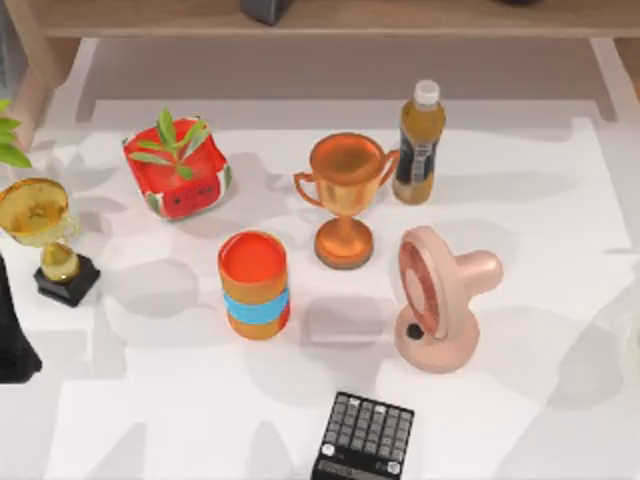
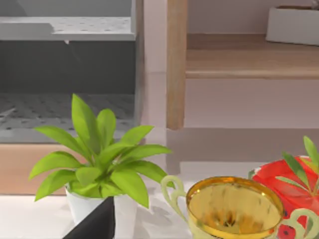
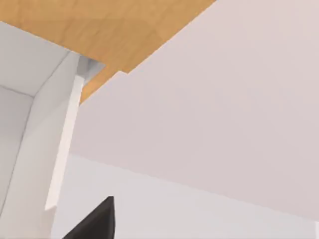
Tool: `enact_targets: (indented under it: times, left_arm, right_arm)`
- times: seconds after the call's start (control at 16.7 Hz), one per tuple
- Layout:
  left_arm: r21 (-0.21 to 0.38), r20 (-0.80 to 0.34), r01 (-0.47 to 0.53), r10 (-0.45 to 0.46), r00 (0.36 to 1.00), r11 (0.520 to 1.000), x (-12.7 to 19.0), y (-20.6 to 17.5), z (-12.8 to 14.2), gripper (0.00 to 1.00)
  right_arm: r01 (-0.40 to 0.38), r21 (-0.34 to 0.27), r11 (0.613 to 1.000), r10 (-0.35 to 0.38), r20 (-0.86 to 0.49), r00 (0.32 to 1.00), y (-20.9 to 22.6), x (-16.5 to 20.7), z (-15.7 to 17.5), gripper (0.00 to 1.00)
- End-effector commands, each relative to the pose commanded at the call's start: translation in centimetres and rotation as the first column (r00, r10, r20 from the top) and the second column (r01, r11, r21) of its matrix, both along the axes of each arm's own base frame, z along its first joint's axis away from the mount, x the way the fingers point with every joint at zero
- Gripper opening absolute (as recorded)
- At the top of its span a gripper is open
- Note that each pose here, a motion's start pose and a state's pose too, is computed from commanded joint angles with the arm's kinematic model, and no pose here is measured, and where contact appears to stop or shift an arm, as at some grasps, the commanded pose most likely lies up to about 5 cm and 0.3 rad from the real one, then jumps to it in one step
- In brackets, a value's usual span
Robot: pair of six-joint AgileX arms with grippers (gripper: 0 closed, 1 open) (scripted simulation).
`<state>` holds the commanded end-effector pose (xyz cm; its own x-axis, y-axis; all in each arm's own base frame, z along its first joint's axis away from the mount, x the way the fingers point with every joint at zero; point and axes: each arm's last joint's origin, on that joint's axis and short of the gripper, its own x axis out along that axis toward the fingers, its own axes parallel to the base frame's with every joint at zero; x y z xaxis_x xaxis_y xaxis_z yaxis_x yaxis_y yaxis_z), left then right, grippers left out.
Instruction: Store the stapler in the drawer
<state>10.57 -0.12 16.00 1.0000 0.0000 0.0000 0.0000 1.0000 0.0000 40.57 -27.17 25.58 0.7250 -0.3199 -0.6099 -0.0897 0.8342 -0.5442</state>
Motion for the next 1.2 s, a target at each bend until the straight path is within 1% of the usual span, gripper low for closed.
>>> enact_targets:
  times: [0.12, 0.24, 0.42, 0.6, 0.78, 0.9, 1.08, 1.2]
  left_arm:
    - [0.000, 0.000, 0.000, 0.000, 1.000, 1.000, 0.0, 0.0, 0.0, 1.00]
    - [0.000, 0.000, 0.000, 0.000, 1.000, 1.000, 0.0, 0.0, 0.0, 1.00]
    - [0.000, 0.000, 0.000, 0.000, 1.000, 1.000, 0.0, 0.0, 0.0, 1.00]
    - [0.000, 0.000, 0.000, 0.000, 1.000, 1.000, 0.0, 0.0, 0.0, 1.00]
    - [0.000, 0.000, 0.000, 0.000, 1.000, 1.000, 0.0, 0.0, 0.0, 1.00]
    - [0.000, 0.000, 0.000, 0.000, 1.000, 1.000, 0.0, 0.0, 0.0, 1.00]
    - [0.000, 0.000, 0.000, 0.000, 1.000, 1.000, 0.0, 0.0, 0.0, 1.00]
    - [0.000, 0.000, 0.000, 0.000, 1.000, 1.000, 0.0, 0.0, 0.0, 1.00]
  right_arm:
    - [-0.002, -0.135, 0.991, 0.014, 0.093, 0.996, -2.6, -2.6, -0.9, 1.00]
    - [0.003, -0.269, 0.963, 0.041, 0.156, 0.987, -4.6, -5.4, -2.6, 1.00]
    - [-0.006, -0.447, 0.894, 0.105, 0.197, 0.975, -5.6, -9.9, -6.4, 1.00]
    - [-0.055, -0.587, 0.808, 0.203, 0.189, 0.961, -4.0, -13.7, -10.6, 1.00]
    - [-0.136, -0.692, 0.709, 0.334, 0.161, 0.929, -0.4, -16.3, -13.9, 1.00]
    - [-0.194, -0.747, 0.636, 0.435, 0.139, 0.890, 2.5, -17.3, -15.3, 1.00]
    - [-0.269, -0.804, 0.529, 0.578, 0.110, 0.808, 6.5, -17.9, -16.3, 1.00]
    - [-0.301, -0.825, 0.478, 0.644, 0.096, 0.759, 8.4, -18.0, -16.6, 1.00]
